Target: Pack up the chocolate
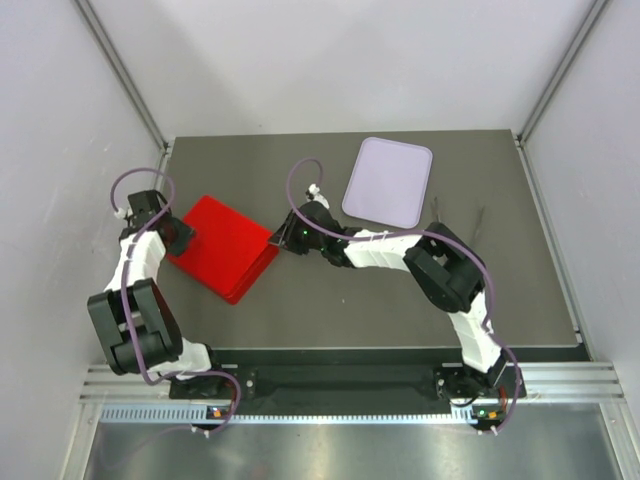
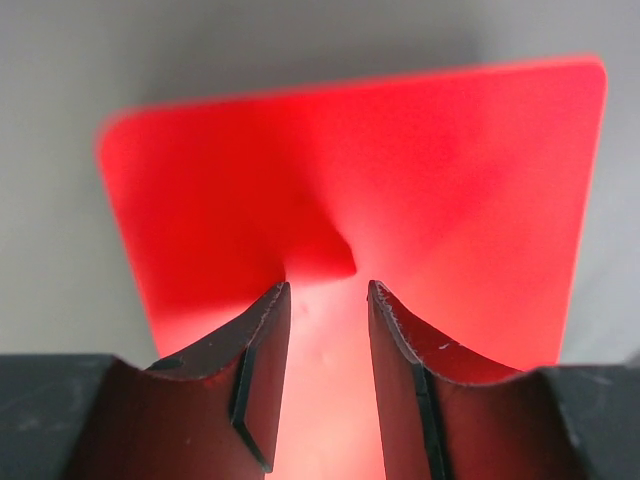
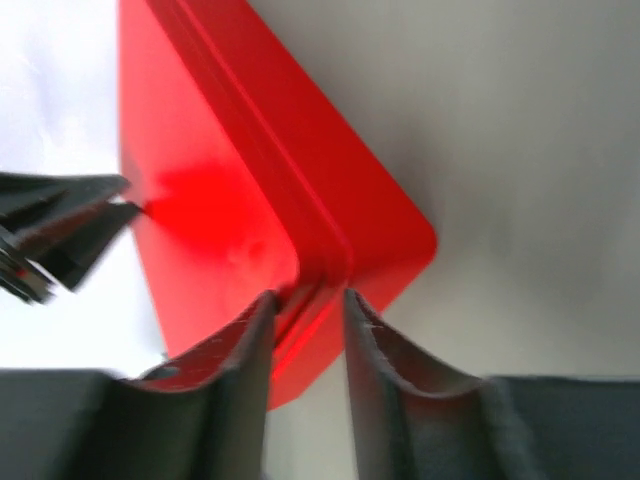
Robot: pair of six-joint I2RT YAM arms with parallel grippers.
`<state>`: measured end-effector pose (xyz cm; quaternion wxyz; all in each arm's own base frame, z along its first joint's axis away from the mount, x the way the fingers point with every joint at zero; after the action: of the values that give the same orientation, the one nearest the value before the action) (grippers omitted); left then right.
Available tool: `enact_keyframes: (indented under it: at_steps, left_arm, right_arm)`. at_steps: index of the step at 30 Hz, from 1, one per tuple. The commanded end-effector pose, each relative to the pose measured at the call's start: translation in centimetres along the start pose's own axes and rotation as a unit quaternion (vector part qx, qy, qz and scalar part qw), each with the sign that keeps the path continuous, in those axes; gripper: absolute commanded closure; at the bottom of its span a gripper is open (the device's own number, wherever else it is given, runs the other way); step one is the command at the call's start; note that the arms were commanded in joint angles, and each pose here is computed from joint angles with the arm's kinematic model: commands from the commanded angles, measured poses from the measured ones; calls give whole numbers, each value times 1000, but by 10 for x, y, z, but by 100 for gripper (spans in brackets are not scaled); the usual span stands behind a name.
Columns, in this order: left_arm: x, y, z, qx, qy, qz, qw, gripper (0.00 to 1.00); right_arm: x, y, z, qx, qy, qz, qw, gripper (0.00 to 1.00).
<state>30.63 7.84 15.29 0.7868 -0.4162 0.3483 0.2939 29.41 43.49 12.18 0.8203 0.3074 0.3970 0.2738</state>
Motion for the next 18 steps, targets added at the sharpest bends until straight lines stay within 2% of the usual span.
enact_keyframes:
  at_steps: [1,5,11,12,13,18]
  left_arm:
    - [-7,6,-31,-11,71,-12,997,58]
    - [-24,-4,-31,-6,65,-41,997,57]
    - [-25,-23,7,26,-1,-25,999,55]
    - [-20,-21,5,31,6,-19,999,54]
    - [-21,-27,22,37,-30,-3,999,54]
    - [-11,-49,69,72,-99,33,992,55]
  right_arm:
    - [10,-10,-12,5,0,-24,1000,72]
    - [4,-27,-18,7,-4,-67,998,79]
    - [-3,-20,-9,-13,-17,-61,998,79]
    - [-3,-18,-8,-15,-18,-58,998,79]
    - [-3,-14,-5,-17,-19,-52,998,78]
    - [-5,-12,-6,-16,-17,-44,999,75]
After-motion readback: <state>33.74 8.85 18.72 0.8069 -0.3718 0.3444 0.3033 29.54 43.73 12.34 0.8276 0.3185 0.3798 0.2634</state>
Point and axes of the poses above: each gripper's point midway between its finger pads, its own x axis out along the fingers, its own y axis along the line the jaws close on, z = x × y, the point moved 7 cm from there along -x, back along the fingers, and after that the axes turned 7 degrees about -x, right-handed, at the moved point
